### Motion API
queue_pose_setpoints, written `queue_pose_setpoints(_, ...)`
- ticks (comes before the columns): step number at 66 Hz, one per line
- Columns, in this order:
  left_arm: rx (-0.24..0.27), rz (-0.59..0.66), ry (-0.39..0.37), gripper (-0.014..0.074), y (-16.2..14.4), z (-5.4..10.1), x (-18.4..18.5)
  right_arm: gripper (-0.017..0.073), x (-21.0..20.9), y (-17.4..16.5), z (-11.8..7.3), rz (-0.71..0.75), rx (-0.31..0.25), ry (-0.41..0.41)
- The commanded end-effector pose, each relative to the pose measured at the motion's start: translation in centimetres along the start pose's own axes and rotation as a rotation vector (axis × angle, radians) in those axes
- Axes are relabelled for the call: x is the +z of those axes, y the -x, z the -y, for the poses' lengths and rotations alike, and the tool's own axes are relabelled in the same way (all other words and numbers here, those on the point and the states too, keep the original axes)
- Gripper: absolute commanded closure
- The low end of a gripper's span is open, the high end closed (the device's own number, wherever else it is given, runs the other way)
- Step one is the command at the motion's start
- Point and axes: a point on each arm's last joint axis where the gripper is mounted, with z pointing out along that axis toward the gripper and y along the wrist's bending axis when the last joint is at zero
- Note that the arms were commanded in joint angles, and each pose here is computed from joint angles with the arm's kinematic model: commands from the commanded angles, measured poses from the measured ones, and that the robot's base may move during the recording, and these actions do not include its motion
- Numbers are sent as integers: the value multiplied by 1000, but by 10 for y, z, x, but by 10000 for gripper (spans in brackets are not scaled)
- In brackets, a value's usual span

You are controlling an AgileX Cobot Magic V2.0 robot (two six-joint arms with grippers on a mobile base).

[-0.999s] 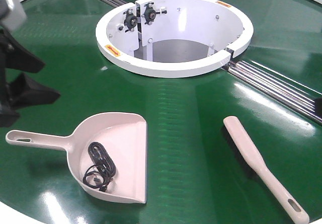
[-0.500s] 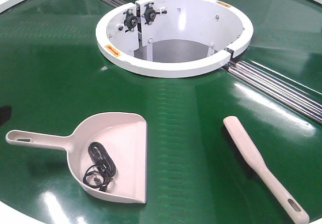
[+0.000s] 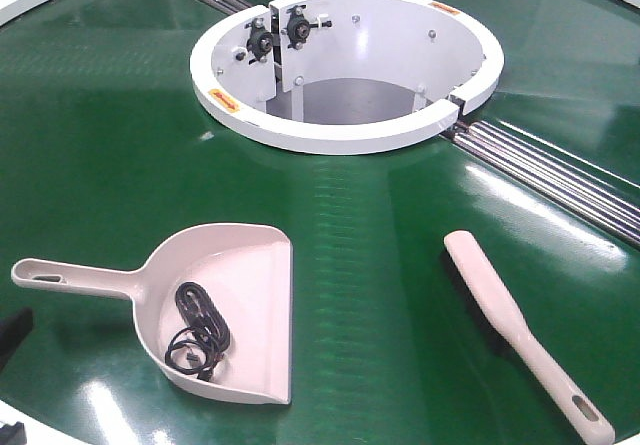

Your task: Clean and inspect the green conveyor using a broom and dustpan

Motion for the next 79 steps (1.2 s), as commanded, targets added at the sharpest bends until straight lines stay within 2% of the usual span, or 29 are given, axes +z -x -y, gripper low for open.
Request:
queue_pose_setpoints(1,-27,70,31,603,13,-4,-1,551,-1,14,1,86,-14,-13)
queue_pose_setpoints(2,-27,71,32,603,13,-4,-1,579,-1,14,1,84,-13,-13)
queue_pose_setpoints(8,-27,87,46,602,14,-5,-2,571,-1,14,1,84,16,-9)
queue_pose_setpoints(52,-27,100,57,601,16,-6,-2,569,-1,13,1,78,10,-10)
queue_pose_setpoints(63,-40,163,105,601,16,-9,-5,569,-1,13,1,78,10,-10)
queue_pose_setpoints(70,-80,243,153,601,7,-11,-13,569,-1,13,1,78,10,-10)
queue_pose_setpoints(79,-75,298,162,601,-24,-6,-16,569,-1,13,1,78,9,-10)
